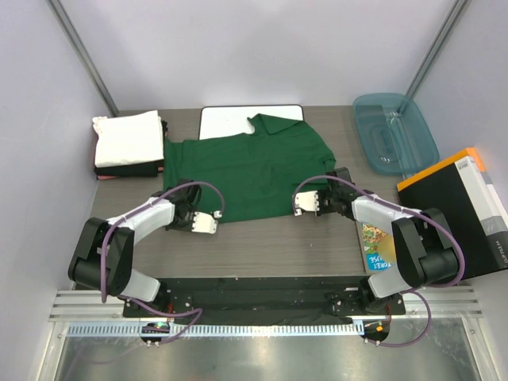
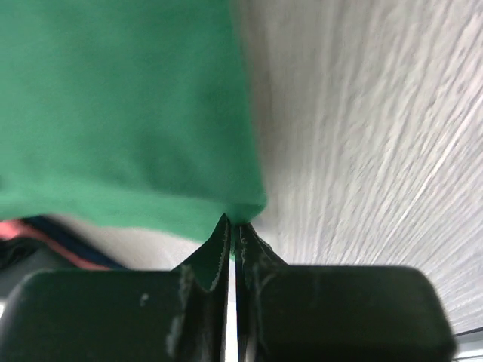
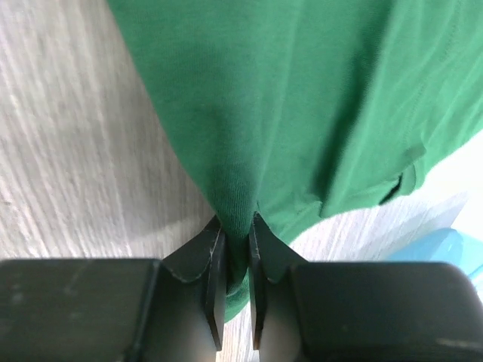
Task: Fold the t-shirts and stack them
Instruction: Fold the flattened tshirt in 1/3 of the way
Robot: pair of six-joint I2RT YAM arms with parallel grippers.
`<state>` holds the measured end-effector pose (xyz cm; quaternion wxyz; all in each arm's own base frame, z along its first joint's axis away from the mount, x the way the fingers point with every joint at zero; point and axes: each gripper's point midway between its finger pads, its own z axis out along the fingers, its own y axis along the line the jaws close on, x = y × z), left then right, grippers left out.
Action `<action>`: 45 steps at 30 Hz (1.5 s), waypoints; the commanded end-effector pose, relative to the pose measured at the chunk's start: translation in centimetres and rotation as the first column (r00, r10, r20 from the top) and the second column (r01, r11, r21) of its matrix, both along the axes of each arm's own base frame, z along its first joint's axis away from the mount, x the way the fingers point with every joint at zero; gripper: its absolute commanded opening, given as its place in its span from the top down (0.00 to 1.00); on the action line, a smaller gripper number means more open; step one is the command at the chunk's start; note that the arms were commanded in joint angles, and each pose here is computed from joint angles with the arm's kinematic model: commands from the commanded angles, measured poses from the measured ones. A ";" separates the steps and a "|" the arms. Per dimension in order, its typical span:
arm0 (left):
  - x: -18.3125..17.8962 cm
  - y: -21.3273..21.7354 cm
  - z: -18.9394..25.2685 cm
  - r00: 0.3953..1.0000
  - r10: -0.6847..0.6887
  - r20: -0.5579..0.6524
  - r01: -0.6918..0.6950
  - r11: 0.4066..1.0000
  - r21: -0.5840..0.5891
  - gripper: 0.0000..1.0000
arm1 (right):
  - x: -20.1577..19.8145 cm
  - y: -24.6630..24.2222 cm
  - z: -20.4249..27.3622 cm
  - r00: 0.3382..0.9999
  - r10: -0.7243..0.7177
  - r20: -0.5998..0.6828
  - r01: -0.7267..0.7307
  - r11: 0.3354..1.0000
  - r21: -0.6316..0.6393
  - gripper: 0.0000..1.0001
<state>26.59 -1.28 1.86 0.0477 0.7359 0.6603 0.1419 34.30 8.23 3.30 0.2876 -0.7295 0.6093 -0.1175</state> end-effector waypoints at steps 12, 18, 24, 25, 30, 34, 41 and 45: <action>6.1 -2.5 14.9 0.931 -0.059 0.361 0.098 0.991 -0.091 1.00 | 7.2 -1.2 16.0 0.914 -0.159 0.374 0.127 0.986 0.109 0.99; 8.8 -2.6 21.0 0.839 -0.038 0.543 0.105 0.990 -0.093 1.00 | 8.2 -2.0 23.0 0.819 -0.202 0.538 0.124 0.976 0.177 0.99; 6.9 -2.1 27.6 0.741 0.001 0.672 0.126 0.982 -0.141 1.00 | 4.1 -3.0 29.5 0.749 -0.203 0.631 0.094 0.975 0.201 0.99; 6.4 -2.0 28.1 0.728 -0.012 0.685 0.139 0.982 -0.130 1.00 | 3.3 -3.0 30.3 0.741 -0.195 0.643 0.080 0.976 0.204 0.99; 2.4 -0.3 34.9 0.558 0.034 0.829 0.164 0.975 -0.151 1.00 | -2.1 -4.3 37.4 0.607 -0.212 0.766 0.031 0.969 0.243 0.99; 1.8 0.2 40.3 0.396 0.061 0.916 0.182 0.973 -0.144 1.00 | -3.7 -5.0 42.9 0.466 -0.262 0.845 0.002 0.956 0.295 0.99; 6.4 -0.8 46.0 0.303 0.007 0.953 0.185 0.981 -0.066 1.00 | -0.8 -5.4 49.0 0.310 -0.327 0.893 0.013 0.940 0.340 0.99; 10.7 -2.1 44.5 0.384 -0.041 0.923 0.187 0.982 -0.034 1.00 | 3.7 -4.4 46.4 0.353 -0.309 0.883 0.019 0.946 0.323 0.99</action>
